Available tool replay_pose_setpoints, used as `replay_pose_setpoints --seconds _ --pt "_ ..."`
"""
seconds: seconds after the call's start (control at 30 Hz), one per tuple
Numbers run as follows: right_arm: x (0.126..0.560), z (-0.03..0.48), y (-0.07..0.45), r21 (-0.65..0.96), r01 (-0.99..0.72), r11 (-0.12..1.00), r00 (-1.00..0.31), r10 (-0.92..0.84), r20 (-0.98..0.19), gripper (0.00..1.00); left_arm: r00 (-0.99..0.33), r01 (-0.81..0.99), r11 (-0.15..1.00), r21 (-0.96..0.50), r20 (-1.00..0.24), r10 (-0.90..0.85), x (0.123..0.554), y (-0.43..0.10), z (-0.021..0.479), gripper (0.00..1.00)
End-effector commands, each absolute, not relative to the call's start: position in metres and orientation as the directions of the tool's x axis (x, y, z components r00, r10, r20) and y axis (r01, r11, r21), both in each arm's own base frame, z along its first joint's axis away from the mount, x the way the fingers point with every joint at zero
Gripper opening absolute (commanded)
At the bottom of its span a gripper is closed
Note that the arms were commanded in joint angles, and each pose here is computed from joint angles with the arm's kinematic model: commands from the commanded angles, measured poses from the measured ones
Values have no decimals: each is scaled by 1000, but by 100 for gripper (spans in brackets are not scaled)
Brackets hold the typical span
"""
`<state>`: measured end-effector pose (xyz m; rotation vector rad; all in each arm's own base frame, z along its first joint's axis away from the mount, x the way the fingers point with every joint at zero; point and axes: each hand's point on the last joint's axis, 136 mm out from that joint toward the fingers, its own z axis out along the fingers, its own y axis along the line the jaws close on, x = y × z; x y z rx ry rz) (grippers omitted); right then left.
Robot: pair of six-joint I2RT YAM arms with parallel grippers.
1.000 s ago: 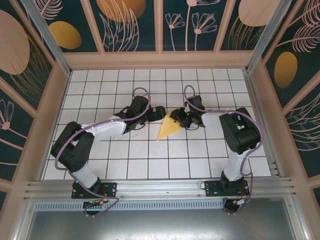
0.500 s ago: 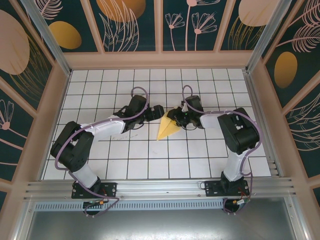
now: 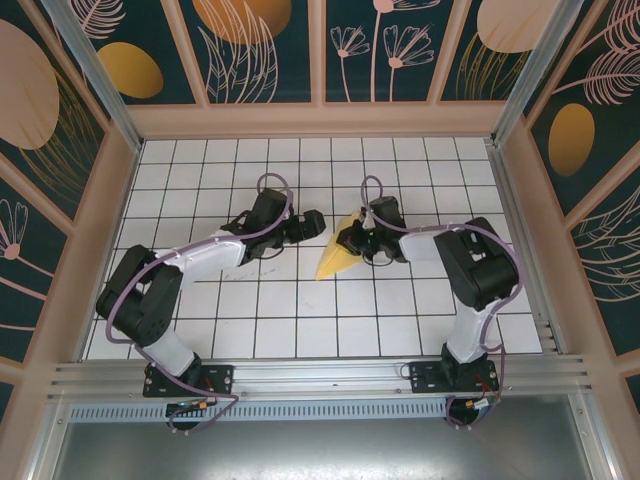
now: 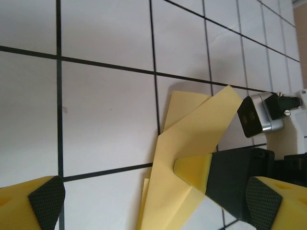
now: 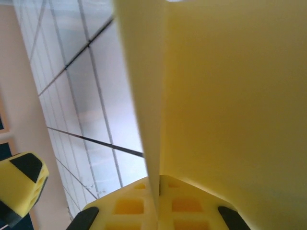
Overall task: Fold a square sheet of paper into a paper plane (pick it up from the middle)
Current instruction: Turn over the paper at the center of the table.
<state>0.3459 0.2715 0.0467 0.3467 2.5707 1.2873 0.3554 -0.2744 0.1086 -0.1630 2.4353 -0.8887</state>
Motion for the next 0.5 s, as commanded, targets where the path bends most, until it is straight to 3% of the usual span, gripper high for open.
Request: replay_pose_setpoints --seconds 0.0,0.17,0.27,0.47 --pt "369 118 268 869 -122 479 -901 315 -300 3 -857 116 698 -707 -427 -289 347 -286 142 99" --pt "372 188 259 910 -300 287 -874 301 -383 3 -884 145 560 -816 -360 -297 336 -304 170 99" --pt "368 218 261 894 -383 234 -858 268 -438 3 -896 182 444 -878 -334 -294 330 -317 197 98" --pt "361 255 267 893 -432 129 -860 241 -450 3 -907 212 331 -919 -312 -283 327 -330 219 98"
